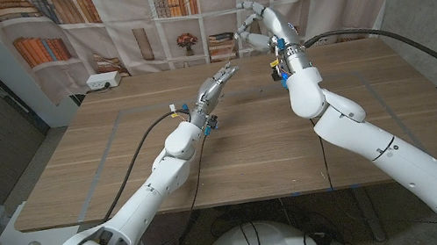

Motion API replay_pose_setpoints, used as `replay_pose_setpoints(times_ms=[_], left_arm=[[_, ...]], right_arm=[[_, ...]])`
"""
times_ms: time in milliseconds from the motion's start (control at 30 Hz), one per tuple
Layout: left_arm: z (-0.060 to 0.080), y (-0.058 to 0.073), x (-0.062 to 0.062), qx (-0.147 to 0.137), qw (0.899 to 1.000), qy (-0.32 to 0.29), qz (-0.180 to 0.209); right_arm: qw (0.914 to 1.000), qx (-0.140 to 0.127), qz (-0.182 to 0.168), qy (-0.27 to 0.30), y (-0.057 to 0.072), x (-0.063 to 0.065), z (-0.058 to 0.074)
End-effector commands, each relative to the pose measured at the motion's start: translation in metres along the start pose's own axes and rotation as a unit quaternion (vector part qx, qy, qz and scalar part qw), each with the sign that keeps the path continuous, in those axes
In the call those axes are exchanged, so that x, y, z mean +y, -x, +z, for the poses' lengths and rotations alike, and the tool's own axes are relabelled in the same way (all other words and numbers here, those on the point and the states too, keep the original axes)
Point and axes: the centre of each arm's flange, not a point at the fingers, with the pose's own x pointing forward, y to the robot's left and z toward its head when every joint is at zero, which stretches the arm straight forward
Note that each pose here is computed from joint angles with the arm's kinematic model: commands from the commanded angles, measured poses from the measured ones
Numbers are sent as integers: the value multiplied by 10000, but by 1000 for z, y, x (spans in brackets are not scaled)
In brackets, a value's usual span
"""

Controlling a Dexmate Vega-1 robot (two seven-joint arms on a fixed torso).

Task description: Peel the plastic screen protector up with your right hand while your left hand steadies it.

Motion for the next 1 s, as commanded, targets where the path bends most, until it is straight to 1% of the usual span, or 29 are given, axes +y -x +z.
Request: replay_pose_setpoints(times_ms=[33,267,400,567,600,667,700,733,767,833,867,900,967,1000], left_arm=[[1,-1,1,-40,10000,60,-9],[1,-1,1,-65,10000,64,-1],[1,2,1,-123,9998,91,130],[-1,6,1,-157,9993,159,296],[-1,5,2,-150,9995,128,247],[-1,5,0,-187,9992,183,305],[-1,5,1,-180,9994,146,250],[-1,5,1,-172,9994,123,275],[-1,6,-1,-189,9989,176,396],[-1,6,0,-197,9992,143,317],[-1,8,-1,-195,9989,135,398],[-2,8,-1,-215,9987,242,382],[-3,9,-1,-210,9989,178,385],[-3,9,-1,-231,9988,241,370]], right_arm=[[9996,-245,83,-126,4,1,16],[9991,-366,124,-148,5,0,23],[9993,-298,165,-182,6,2,21],[9992,-318,170,-195,8,3,21],[9992,-298,170,-200,8,3,20],[9992,-263,200,-213,7,4,19],[9992,-258,203,-225,7,4,18],[9993,-260,198,-203,7,4,18],[9992,-269,201,-207,7,4,18],[9992,-269,202,-203,7,4,18],[9992,-268,205,-201,7,4,18],[9992,-269,211,-219,7,4,18],[9993,-260,197,-205,7,4,18],[9992,-260,200,-215,8,3,18]])
